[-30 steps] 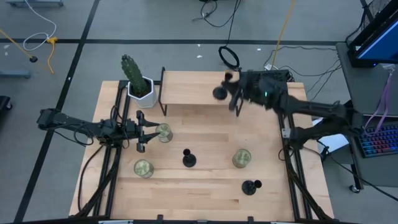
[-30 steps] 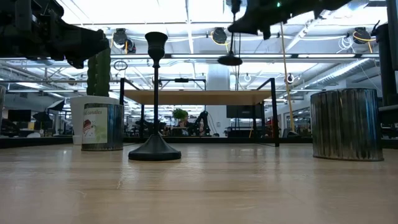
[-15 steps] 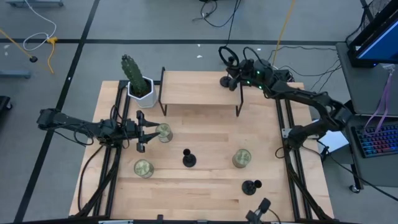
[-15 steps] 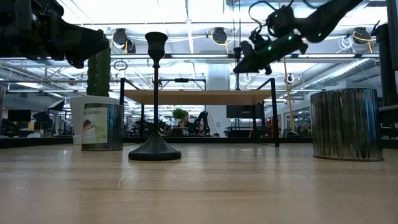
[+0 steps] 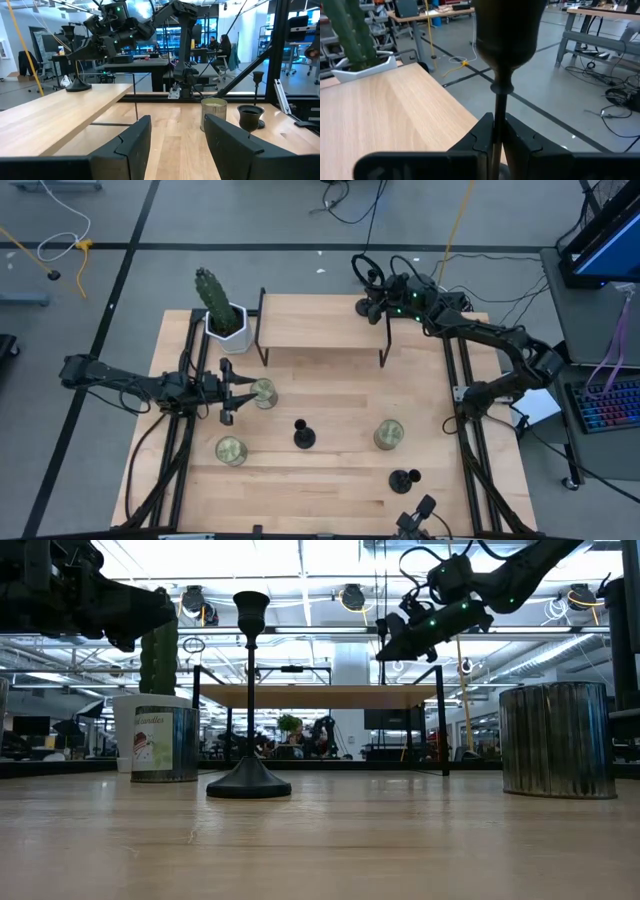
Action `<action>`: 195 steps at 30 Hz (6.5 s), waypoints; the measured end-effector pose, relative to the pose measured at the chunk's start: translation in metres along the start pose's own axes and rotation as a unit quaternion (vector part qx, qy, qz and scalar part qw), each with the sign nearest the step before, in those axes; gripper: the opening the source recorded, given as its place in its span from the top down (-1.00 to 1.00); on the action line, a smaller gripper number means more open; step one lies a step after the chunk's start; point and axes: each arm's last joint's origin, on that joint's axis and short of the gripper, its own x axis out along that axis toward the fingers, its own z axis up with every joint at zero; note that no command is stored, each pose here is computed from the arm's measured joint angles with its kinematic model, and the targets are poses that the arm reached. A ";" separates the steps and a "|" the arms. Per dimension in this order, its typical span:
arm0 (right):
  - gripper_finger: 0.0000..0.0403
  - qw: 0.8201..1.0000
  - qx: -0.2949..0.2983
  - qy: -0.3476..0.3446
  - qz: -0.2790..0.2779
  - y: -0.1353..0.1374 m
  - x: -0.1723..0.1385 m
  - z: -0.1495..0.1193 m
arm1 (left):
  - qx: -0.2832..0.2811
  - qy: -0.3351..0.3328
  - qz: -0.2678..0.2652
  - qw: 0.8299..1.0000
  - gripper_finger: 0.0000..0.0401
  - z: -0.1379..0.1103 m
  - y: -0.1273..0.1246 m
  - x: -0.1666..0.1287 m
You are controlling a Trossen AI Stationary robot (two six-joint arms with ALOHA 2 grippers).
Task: Pick & Place candle stick holders
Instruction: Put the top black candle holder on the shelf, then put the black candle holder on the shelf
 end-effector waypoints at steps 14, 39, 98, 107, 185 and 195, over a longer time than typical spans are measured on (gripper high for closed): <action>0.55 1.000 -0.016 -0.002 0.016 0.001 0.000 0.000 | -0.056 0.023 -0.097 0.993 0.05 -0.004 -0.007 -0.001; 0.12 0.991 -0.037 0.062 0.115 0.058 -0.088 0.028 | -0.041 0.175 -0.093 0.979 0.05 -0.017 -0.050 0.067; 0.16 0.963 -0.070 0.076 0.250 0.121 -0.109 0.004 | -0.006 0.050 0.400 0.915 0.93 0.079 0.095 0.156; 0.16 0.965 -0.069 0.029 0.251 0.121 -0.106 0.000 | -0.004 0.057 0.483 0.874 0.93 0.069 0.128 0.152; -0.17 0.718 -0.051 -0.044 0.693 0.164 -0.236 -0.160 | 0.028 0.075 0.393 0.916 0.15 0.088 0.123 0.137; -0.17 0.741 -0.055 -0.003 0.669 0.170 -0.233 -0.170 | 0.028 0.079 0.381 0.921 0.15 0.096 0.113 0.132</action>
